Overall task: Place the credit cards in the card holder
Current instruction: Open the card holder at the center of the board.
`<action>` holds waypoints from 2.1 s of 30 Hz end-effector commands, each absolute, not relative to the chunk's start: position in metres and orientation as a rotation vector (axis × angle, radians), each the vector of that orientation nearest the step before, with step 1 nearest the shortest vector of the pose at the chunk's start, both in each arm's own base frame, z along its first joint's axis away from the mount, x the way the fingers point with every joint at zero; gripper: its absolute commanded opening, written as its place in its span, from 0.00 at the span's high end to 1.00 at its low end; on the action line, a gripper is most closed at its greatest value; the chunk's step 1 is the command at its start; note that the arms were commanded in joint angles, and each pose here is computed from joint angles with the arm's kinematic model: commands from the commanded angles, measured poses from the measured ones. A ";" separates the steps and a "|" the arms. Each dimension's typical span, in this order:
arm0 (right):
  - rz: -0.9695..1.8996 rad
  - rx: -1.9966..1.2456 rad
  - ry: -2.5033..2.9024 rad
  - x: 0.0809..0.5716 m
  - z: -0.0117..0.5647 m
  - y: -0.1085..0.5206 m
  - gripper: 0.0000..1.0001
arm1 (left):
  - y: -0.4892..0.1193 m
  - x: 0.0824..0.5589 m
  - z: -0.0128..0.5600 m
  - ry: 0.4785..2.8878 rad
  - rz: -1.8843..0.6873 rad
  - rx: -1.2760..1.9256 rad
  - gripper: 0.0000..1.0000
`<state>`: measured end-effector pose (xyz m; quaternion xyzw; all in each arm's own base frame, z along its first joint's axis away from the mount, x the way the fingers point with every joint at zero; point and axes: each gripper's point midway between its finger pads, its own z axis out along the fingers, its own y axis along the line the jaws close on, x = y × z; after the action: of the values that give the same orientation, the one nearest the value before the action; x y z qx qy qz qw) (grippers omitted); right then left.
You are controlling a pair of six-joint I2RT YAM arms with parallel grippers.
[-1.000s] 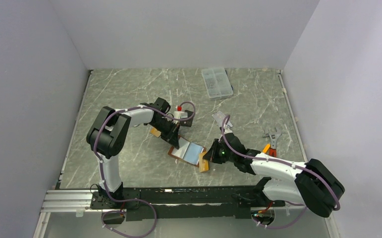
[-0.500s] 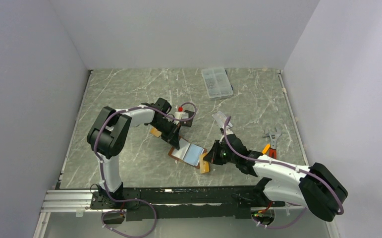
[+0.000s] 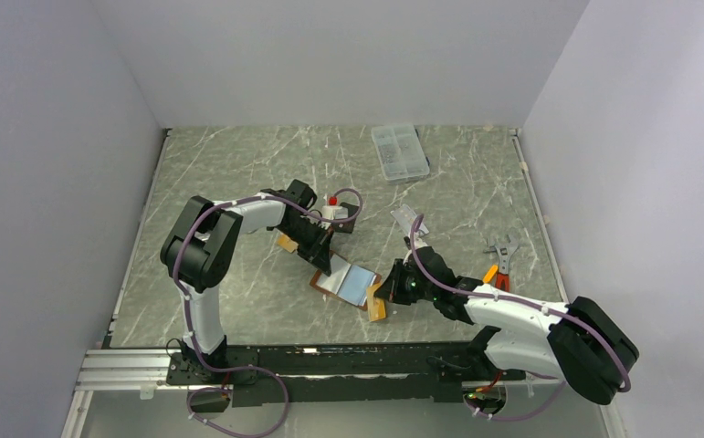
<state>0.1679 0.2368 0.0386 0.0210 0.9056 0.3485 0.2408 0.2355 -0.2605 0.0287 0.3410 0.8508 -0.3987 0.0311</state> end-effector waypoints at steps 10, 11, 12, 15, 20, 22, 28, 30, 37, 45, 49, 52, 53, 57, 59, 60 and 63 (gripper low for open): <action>0.988 0.009 2.474 0.166 0.041 0.242 1.00 | -0.263 0.240 0.034 2.576 -1.194 1.109 1.00; 0.992 0.004 2.473 0.166 0.042 0.242 1.00 | -0.263 0.240 0.034 2.574 -1.191 1.109 1.00; 0.992 0.000 2.476 0.165 0.042 0.242 1.00 | -0.263 0.241 0.035 2.571 -1.189 1.110 1.00; 0.996 -0.006 2.477 0.163 0.042 0.241 1.00 | -0.263 0.240 0.035 2.572 -1.195 1.110 1.00; 1.002 -0.002 2.477 0.163 0.041 0.242 1.00 | -0.264 0.240 0.034 2.577 -1.200 1.111 1.00; 1.002 -0.005 2.478 0.163 0.041 0.242 1.00 | -0.263 0.240 0.035 2.576 -1.199 1.110 1.00; 1.002 -0.011 2.474 0.166 0.041 0.245 1.00 | -0.264 0.240 0.036 2.568 -1.196 1.117 1.00; 1.002 -0.016 2.472 0.168 0.042 0.247 1.00 | -0.264 0.240 0.036 2.568 -1.195 1.119 1.00; 1.012 -0.026 2.461 0.174 0.044 0.253 1.00 | -0.264 0.239 0.037 2.564 -1.194 1.125 1.00; 1.010 -0.020 2.428 0.178 0.053 0.252 1.00 | -0.264 0.239 0.037 2.561 -1.193 1.127 1.00; 1.007 -0.025 2.417 0.178 0.058 0.251 1.00 | -0.263 0.239 0.037 2.561 -1.185 1.128 1.00; 1.004 -0.035 2.413 0.179 0.062 0.251 1.00 | -0.263 0.239 0.037 2.559 -1.180 1.128 1.00; 1.002 -0.039 2.412 0.179 0.063 0.251 1.00 | -0.263 0.239 0.038 2.557 -1.179 1.128 1.00; 0.999 -0.050 2.407 0.181 0.067 0.252 1.00 | -0.263 0.239 0.039 2.554 -1.181 1.130 1.00; 0.999 -0.056 2.408 0.182 0.068 0.254 1.00 | -0.263 0.239 0.038 2.556 -1.183 1.128 1.00; 1.002 -0.061 2.406 0.182 0.069 0.255 1.00 | -0.264 0.239 0.039 2.554 -1.182 1.130 1.00; 1.006 -0.072 2.399 0.185 0.073 0.257 1.00 | -0.264 0.238 0.039 2.553 -1.178 1.133 1.00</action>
<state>0.1718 0.2487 0.0525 -0.0148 0.9008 0.3611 0.2406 0.2356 -0.2603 0.0265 0.3525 0.8496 -0.3907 0.0350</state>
